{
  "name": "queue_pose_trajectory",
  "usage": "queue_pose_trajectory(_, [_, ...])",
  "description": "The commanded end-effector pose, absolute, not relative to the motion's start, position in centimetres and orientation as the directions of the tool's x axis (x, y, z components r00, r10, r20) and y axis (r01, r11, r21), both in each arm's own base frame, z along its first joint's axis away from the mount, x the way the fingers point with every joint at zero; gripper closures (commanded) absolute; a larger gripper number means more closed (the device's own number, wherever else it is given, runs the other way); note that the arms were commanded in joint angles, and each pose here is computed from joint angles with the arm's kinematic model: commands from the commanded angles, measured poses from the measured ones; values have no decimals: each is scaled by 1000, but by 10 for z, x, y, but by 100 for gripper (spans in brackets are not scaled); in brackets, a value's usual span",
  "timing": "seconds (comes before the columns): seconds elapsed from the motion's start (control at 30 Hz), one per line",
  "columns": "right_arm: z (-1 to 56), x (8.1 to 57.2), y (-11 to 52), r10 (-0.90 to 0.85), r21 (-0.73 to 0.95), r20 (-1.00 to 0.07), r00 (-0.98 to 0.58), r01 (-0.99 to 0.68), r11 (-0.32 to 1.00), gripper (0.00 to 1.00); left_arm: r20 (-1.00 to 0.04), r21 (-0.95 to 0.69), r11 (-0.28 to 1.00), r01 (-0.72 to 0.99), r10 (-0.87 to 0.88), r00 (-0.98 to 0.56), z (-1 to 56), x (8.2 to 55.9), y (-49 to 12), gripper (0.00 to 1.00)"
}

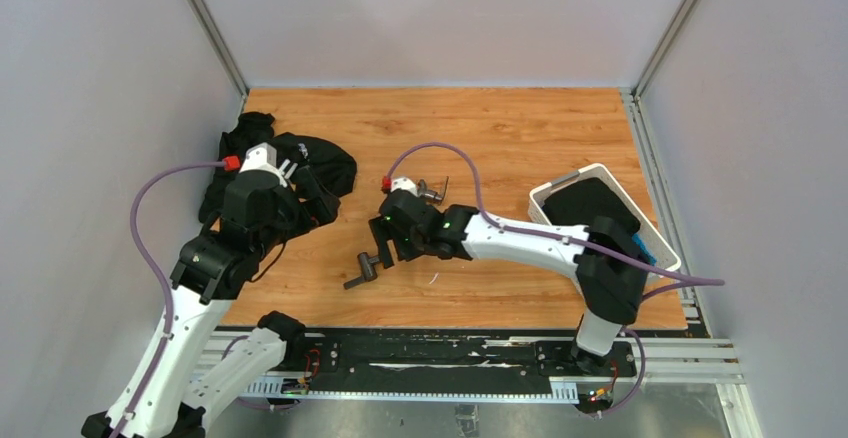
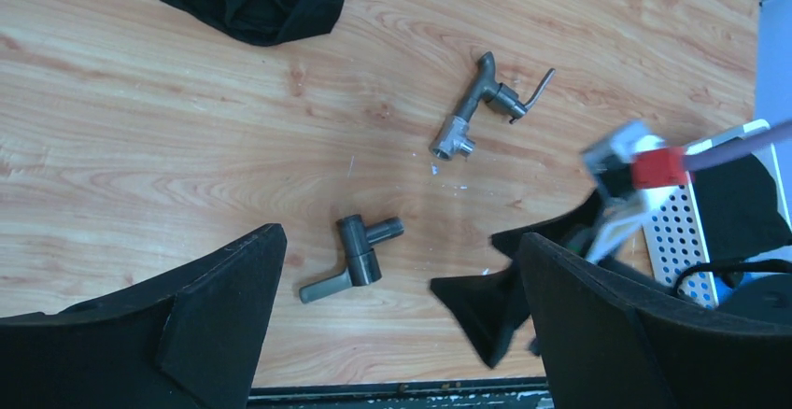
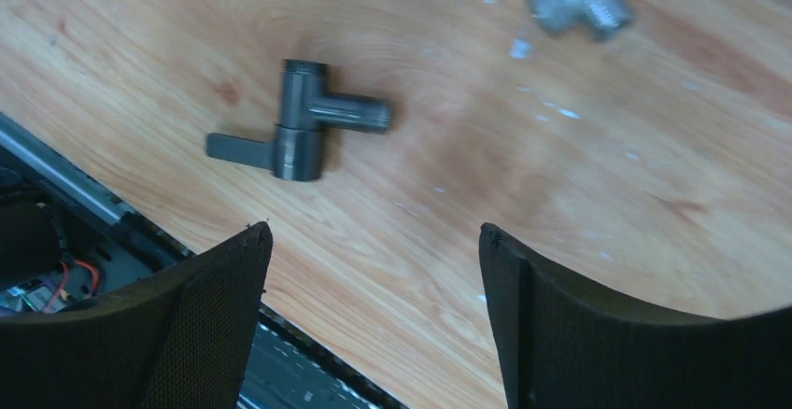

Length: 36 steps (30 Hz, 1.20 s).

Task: Install the water faucets
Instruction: Place the water faucet at the center of the board, then move the water faucet to the center of the board.

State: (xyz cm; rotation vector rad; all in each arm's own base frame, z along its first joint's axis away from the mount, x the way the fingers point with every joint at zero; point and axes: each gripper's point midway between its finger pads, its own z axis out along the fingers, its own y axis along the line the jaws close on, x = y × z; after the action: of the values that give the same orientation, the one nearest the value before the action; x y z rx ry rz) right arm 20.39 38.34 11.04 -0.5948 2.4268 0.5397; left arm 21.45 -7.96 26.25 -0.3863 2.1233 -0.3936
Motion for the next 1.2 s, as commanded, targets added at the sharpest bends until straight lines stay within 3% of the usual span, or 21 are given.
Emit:
queue_pose_trajectory(0.0, [83,176,415,-311,252,-531,-788,-498,830,21,-743,-424,898,-119,-420,-521,270,208,-76,0])
queue_pose_trajectory(0.1, [68,165,433,-303,259,-485,-820,-466,846,24,-747,-417,898,-139,-426,-511,268,205,-71,0])
queue_pose_trajectory(0.27, [55,169,443,-236,239,-497,-835,-392,888,27,-758,-411,900,-147,-427,-494,268,198,-64,0])
queue_pose_trajectory(0.43, [44,178,455,-239,207,-508,-828,-387,899,42,-758,-414,906,-84,-394,-520,270,193,-72,0])
queue_pose_trajectory(0.67, [28,189,461,-244,167,-511,-825,-373,913,47,-759,-416,903,-101,-407,-509,266,188,-67,0])
queue_pose_trajectory(0.73, [26,189,458,-275,149,-505,-818,-397,906,58,-754,-414,906,-83,-393,-527,265,188,-70,0])
queue_pose_trajectory(0.8, [37,192,444,-373,80,-516,-771,-477,875,76,-743,-417,906,-78,-389,-544,261,188,-74,0])
queue_pose_trajectory(0.9, [49,193,414,-511,0,-536,-672,-605,796,85,-731,-426,901,-84,-397,-555,256,188,-76,0])
queue_pose_trajectory(0.97, [47,185,382,-607,-40,-533,-590,-699,715,84,-730,-428,902,-63,-386,-564,254,189,-80,0])
queue_pose_trajectory(1.03, [53,177,357,-698,-80,-532,-479,-792,605,78,-725,-438,898,-38,-378,-576,252,191,-86,0])
queue_pose_trajectory(1.17, [60,180,299,-796,-172,-458,-396,-838,517,66,-707,-481,877,6,-384,-594,249,197,-102,0])
